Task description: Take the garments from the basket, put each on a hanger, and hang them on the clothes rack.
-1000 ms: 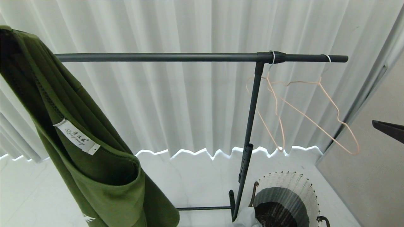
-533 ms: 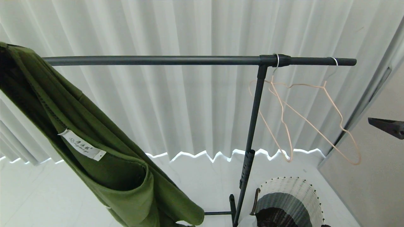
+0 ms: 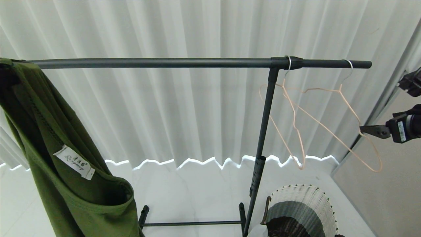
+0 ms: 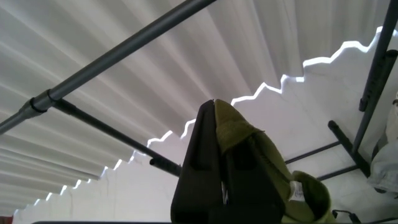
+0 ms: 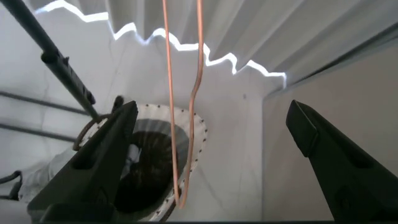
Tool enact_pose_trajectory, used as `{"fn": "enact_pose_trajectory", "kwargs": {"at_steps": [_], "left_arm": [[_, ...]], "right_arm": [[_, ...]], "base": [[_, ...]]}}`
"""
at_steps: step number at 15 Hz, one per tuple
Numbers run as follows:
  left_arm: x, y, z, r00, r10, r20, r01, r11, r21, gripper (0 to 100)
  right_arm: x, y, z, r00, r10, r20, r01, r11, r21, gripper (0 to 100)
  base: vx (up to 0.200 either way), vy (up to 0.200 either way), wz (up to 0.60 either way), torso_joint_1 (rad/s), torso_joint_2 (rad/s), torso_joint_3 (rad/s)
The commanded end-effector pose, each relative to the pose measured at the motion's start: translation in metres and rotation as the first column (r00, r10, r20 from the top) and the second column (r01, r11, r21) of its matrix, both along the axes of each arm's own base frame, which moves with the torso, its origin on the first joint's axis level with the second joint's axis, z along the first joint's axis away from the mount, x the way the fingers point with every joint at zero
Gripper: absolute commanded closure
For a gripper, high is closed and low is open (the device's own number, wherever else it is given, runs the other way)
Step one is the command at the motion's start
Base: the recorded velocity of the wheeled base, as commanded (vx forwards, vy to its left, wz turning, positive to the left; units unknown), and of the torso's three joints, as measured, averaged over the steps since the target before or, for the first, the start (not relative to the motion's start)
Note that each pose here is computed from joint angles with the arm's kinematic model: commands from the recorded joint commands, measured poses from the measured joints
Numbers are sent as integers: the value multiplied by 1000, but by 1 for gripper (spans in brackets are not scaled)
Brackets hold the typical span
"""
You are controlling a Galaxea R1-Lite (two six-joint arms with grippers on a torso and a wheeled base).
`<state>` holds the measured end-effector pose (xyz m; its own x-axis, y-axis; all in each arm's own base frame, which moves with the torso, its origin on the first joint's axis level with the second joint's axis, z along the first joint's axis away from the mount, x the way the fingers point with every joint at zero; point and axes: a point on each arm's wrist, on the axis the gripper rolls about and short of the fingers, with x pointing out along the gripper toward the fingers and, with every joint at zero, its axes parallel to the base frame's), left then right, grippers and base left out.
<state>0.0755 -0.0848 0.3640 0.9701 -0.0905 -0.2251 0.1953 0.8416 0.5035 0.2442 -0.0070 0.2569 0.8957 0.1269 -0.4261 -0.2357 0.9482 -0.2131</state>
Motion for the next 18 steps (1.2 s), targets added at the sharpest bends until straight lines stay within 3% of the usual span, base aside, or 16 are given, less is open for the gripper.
{"fn": "enact_pose_trajectory", "kwargs": {"at_steps": [1, 4, 9, 12, 18], "left_arm": [[0, 0, -3, 1000, 1, -7, -1, 1000, 11, 100], [1, -2, -5, 1000, 1, -12, 0, 1000, 19, 100], [3, -4, -6, 1000, 0, -15, 0, 1000, 25, 100], [3, -5, -6, 1000, -1, -18, 1, 1000, 27, 100], [10, -15, -8, 999, -3, -33, 4, 999, 46, 100]], "right_arm": [[30, -2, -17, 998, -1, -69, 1, 1000, 5, 0], [50, -4, -29, 994, 9, -110, -6, 1000, 22, 0], [69, -1, -37, 989, -6, -146, 22, 994, 106, 0], [80, -2, -43, 991, -28, -129, 48, 987, 151, 0], [86, -2, -49, 991, -28, -135, 49, 986, 157, 0]], "base": [[0, 0, 0, 0, 0, 0], [0, 0, 0, 0, 0, 0], [0, 0, 0, 0, 0, 0], [0, 0, 0, 0, 0, 0], [0, 0, 0, 0, 0, 0]]}}
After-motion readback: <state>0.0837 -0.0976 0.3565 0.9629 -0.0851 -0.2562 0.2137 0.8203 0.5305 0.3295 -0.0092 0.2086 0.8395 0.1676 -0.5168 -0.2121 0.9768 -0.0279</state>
